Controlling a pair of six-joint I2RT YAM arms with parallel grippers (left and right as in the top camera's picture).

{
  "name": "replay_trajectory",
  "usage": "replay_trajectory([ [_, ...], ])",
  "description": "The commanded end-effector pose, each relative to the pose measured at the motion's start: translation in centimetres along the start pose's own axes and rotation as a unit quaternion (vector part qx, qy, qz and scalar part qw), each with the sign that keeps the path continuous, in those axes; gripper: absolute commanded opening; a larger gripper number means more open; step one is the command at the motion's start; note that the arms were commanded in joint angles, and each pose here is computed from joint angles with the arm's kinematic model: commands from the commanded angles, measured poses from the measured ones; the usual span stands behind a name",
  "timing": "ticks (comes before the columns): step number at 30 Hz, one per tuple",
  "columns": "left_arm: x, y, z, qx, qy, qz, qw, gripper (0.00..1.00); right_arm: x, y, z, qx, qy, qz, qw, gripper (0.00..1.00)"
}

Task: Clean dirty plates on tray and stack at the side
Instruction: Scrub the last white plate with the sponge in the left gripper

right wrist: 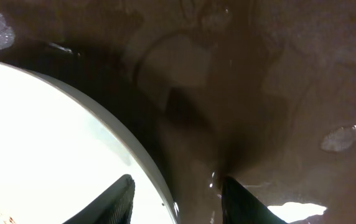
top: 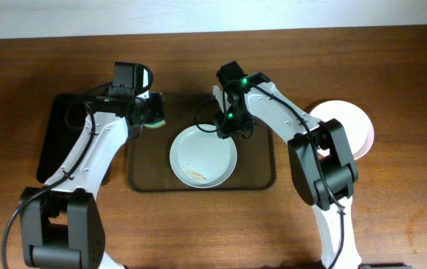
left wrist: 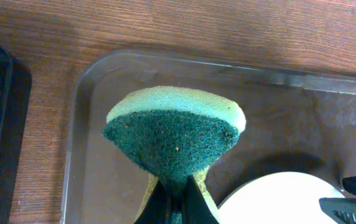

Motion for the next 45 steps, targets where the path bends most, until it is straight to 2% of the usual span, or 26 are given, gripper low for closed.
replay_trajectory([
  [1, -0.1, 0.1, -0.1, 0.004, -0.005, 0.001, 1.000, 0.01, -1.1, 0.4, 0.2, 0.016, 0.014, 0.000, 1.000, 0.43],
  [3, -0.1, 0.1, -0.1, 0.004, -0.005, 0.001, 1.000, 0.01, -1.1, 0.3, 0.2, 0.012, 0.012, 0.001, 1.000, 0.29],
  [4, -0.1, 0.1, -0.1, 0.004, -0.005, 0.001, 1.000, 0.01, -1.1, 0.3, -0.1, -0.013, -0.001, 0.003, 1.000, 0.16],
  [6, -0.1, 0.1, -0.1, 0.004, -0.005, 0.001, 1.000, 0.01, -1.1, 0.1, -0.2, -0.079, -0.007, 0.009, 0.997, 0.04],
  [7, -0.1, 0.1, -0.1, 0.004, -0.005, 0.001, 1.000, 0.01, -1.0, -0.1, -0.1, -0.134, 0.002, 0.013, 0.991, 0.04],
  [9, -0.1, 0.1, -0.1, 0.004, -0.005, 0.001, 1.000, 0.01, -1.1, -0.5, 0.1, -0.278, -0.001, 0.025, 0.960, 0.04],
  [12, -0.1, 0.1, -0.1, 0.004, -0.005, 0.001, 1.000, 0.01, -1.2, -0.3, 0.6, -0.284, -0.001, 0.023, 0.959, 0.04],
  [15, -0.1, 0.1, -0.1, 0.004, -0.005, 0.001, 1.000, 0.01, -1.1, 0.7, 0.5, -0.289, 0.013, -0.002, 0.957, 0.27],
  [18, -0.1, 0.1, -0.1, 0.004, -0.005, 0.001, 1.000, 0.01, -1.1, 1.8, 0.1, -0.238, 0.012, -0.034, 0.971, 0.46],
  [19, -0.1, 0.1, -0.1, 0.004, -0.005, 0.001, 1.000, 0.01, -1.1, 2.1, -0.1, -0.225, 0.007, -0.044, 0.973, 0.45],
  [20, -0.1, 0.1, -0.1, 0.004, -0.005, 0.001, 1.000, 0.01, -1.3, 2.2, -0.4, -0.223, -0.006, -0.050, 0.974, 0.36],
  [21, -0.1, 0.1, -0.1, 0.004, -0.005, 0.001, 1.000, 0.01, -1.7, 2.0, -0.5, -0.224, -0.010, -0.048, 0.973, 0.23],
  [23, -0.1, 0.1, -0.1, 0.004, -0.005, 0.001, 1.000, 0.01, -2.5, 1.1, -0.5, -0.241, -0.009, -0.037, 0.970, 0.04],
  [26, -0.6, -0.4, -0.3, 0.004, -0.016, 0.020, 1.000, 0.01, -3.5, -0.3, 0.3, -0.294, 0.025, -0.006, 0.956, 0.04],
  [29, -2.8, -1.2, 0.2, 0.005, -0.007, 0.042, 0.999, 0.01, -3.8, -1.1, 0.8, -0.297, 0.039, 0.017, 0.954, 0.04],
  [33, -6.9, -1.5, -0.9, -0.123, -0.073, 0.048, 0.989, 0.01, -3.7, -1.5, 1.4, -0.267, 0.063, 0.030, 0.961, 0.04],
  [38, -10.3, -4.0, 0.1, -0.177, -0.078, 0.100, 0.976, 0.00, -3.6, -1.4, 1.5, -0.255, 0.076, 0.028, 0.964, 0.04],
  [40, -10.2, -4.8, -0.3, -0.193, -0.110, 0.122, 0.967, 0.01, -3.6, -1.4, 1.5, -0.255, 0.076, 0.026, 0.964, 0.04],
  [42, -9.8, -5.4, -1.3, -0.189, -0.161, 0.140, 0.959, 0.00, -3.6, -1.4, 1.5, -0.255, 0.075, 0.026, 0.964, 0.04],
  [43, -9.2, -5.7, -2.7, -0.181, -0.227, 0.151, 0.945, 0.00, -3.6, -1.4, 1.5, -0.255, 0.075, 0.026, 0.964, 0.04],
  [44, -8.8, -5.7, -3.3, -0.163, -0.254, 0.156, 0.940, 0.00, -3.6, -1.4, 1.5, -0.255, 0.075, 0.027, 0.964, 0.04],
  [45, -8.9, -5.0, -3.0, -0.121, -0.235, 0.157, 0.952, 0.01, -3.6, -1.4, 1.5, -0.255, 0.075, 0.027, 0.964, 0.04],
])
Point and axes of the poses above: each gripper's point midway between its finger pads, its own x axis back along the fingers, its own z axis along the line the jaws close on, y = z × x, the point moved 6 cm from there along x, back along the fingers, and after that the axes turned 15 degrees about x, right-handed, at the moved point
